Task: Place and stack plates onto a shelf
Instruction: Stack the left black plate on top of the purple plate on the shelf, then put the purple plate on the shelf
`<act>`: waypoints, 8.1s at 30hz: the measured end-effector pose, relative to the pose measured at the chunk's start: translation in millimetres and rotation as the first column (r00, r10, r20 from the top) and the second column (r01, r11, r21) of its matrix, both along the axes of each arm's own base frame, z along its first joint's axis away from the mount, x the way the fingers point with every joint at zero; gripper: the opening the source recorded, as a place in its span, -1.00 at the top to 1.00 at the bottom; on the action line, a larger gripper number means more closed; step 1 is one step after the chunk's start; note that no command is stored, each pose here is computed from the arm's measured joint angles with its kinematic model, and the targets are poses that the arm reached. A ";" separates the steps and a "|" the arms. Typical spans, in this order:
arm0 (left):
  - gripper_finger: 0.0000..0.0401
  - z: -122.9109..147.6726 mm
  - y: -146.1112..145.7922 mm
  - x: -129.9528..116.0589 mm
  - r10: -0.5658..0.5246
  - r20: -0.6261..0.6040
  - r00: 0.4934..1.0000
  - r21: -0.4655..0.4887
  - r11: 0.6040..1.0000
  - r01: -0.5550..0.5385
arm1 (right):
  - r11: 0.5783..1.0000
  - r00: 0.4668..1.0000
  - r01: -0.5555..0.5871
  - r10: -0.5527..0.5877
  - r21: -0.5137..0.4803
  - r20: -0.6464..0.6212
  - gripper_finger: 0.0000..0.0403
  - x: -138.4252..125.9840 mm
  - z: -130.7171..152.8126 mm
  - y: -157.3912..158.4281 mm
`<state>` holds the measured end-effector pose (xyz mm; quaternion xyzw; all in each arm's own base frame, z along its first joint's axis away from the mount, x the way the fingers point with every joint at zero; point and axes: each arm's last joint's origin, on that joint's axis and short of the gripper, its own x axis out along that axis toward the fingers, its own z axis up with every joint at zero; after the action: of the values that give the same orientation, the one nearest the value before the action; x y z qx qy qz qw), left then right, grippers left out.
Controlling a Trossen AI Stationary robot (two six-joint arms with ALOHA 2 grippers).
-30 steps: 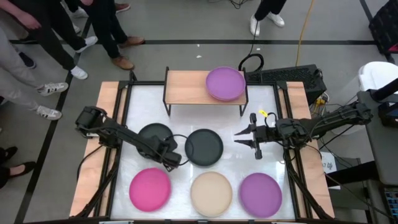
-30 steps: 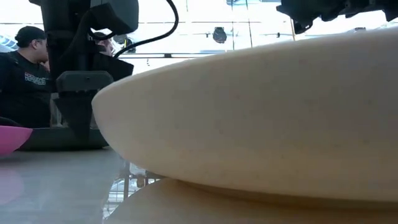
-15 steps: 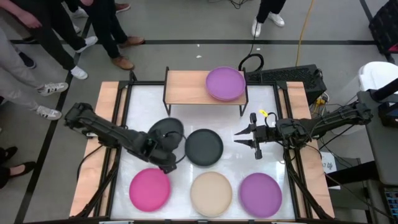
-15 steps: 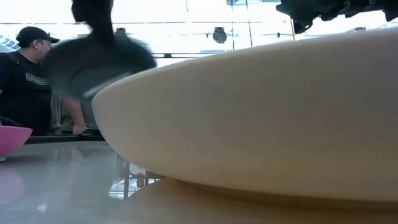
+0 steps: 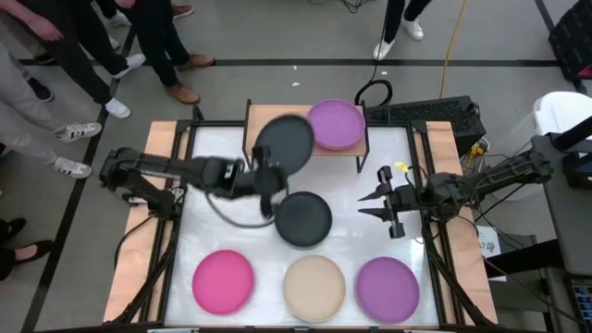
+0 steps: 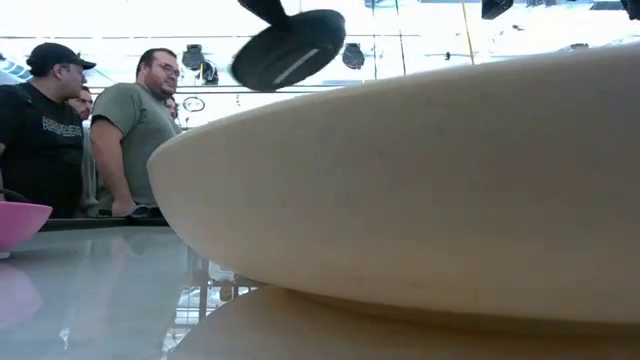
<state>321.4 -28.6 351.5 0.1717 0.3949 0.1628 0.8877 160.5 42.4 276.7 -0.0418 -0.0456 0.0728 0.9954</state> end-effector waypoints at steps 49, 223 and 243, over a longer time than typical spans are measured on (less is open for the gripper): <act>0.40 -32.9 152.5 74.0 -0.264 0.209 0.942 0.183 0.957 0.227 | 0.999 1.000 -0.009 0.008 -0.048 -0.018 0.49 -3.0 -1.6 1.6; 0.41 -75.3 14.6 -167.3 0.014 0.801 0.599 -0.018 1.000 0.002 | 0.834 0.789 0.538 -0.445 0.126 -0.424 1.00 174.5 25.8 -289.2; 0.41 -75.3 20.6 -166.7 0.052 0.809 0.586 -0.047 0.999 -0.024 | 0.849 0.774 0.521 -0.426 0.090 -0.468 0.94 193.3 -10.1 -296.1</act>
<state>154.7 -8.0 276.2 0.0565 -0.0459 0.2358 0.9691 353.9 -253.7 266.6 0.0726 0.1800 -0.1795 0.9644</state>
